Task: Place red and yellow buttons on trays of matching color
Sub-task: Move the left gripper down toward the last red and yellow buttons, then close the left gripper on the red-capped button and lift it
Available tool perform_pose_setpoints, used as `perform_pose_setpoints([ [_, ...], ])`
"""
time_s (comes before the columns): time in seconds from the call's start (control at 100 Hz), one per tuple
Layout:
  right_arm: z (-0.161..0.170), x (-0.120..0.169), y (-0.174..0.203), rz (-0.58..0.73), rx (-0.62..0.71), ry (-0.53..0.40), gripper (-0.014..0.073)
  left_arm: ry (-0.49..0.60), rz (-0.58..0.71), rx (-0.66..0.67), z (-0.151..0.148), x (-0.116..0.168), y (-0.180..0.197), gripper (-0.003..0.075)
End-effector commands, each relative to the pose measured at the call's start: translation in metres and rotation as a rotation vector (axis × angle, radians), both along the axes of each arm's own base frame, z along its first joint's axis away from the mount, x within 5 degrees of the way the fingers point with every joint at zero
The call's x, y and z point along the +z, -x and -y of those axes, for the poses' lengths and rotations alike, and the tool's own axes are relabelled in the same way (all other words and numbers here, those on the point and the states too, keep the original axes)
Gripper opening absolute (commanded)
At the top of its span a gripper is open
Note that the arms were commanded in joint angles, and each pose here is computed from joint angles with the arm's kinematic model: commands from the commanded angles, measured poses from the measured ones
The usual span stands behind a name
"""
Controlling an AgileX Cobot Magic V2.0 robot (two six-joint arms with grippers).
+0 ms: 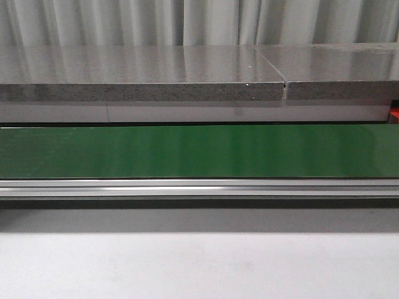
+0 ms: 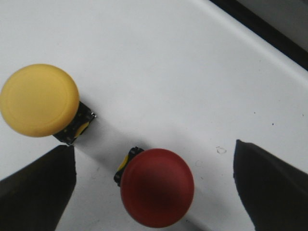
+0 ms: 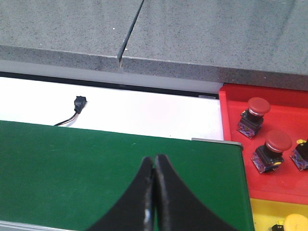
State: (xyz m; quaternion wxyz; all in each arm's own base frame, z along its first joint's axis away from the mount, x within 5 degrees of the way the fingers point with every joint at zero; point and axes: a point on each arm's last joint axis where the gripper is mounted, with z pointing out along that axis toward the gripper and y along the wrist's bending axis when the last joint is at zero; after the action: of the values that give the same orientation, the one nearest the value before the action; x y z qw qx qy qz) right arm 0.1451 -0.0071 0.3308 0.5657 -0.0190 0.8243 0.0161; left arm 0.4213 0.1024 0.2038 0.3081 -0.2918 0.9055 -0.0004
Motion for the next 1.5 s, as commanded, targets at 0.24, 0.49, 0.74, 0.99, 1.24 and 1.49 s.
perform_pose_setpoints([
  [0.24,0.002,0.017,0.000,0.090,-0.026,0.007,-0.0067,0.010,0.037,0.017,-0.001,0.014,-0.003,0.0639],
  [0.49,0.002,0.017,0.000,0.090,-0.026,0.007,-0.0067,0.005,0.037,0.011,-0.001,0.016,-0.003,0.0363],
  [0.74,0.002,0.017,0.000,0.090,-0.026,0.007,-0.0067,-0.028,0.076,-0.036,0.001,0.038,0.002,-0.0021],
  [0.99,0.002,0.017,0.000,0.090,-0.025,0.007,-0.0067,-0.093,0.180,-0.083,0.009,0.096,0.024,-0.0019],
  [1.24,0.002,0.017,0.000,0.090,-0.025,0.007,-0.0067,-0.157,0.230,-0.176,0.033,0.147,0.057,-0.0019],
  [1.49,0.002,0.017,0.000,0.089,-0.025,0.006,-0.0067,-0.152,0.229,-0.241,0.059,0.149,0.086,-0.0019],
])
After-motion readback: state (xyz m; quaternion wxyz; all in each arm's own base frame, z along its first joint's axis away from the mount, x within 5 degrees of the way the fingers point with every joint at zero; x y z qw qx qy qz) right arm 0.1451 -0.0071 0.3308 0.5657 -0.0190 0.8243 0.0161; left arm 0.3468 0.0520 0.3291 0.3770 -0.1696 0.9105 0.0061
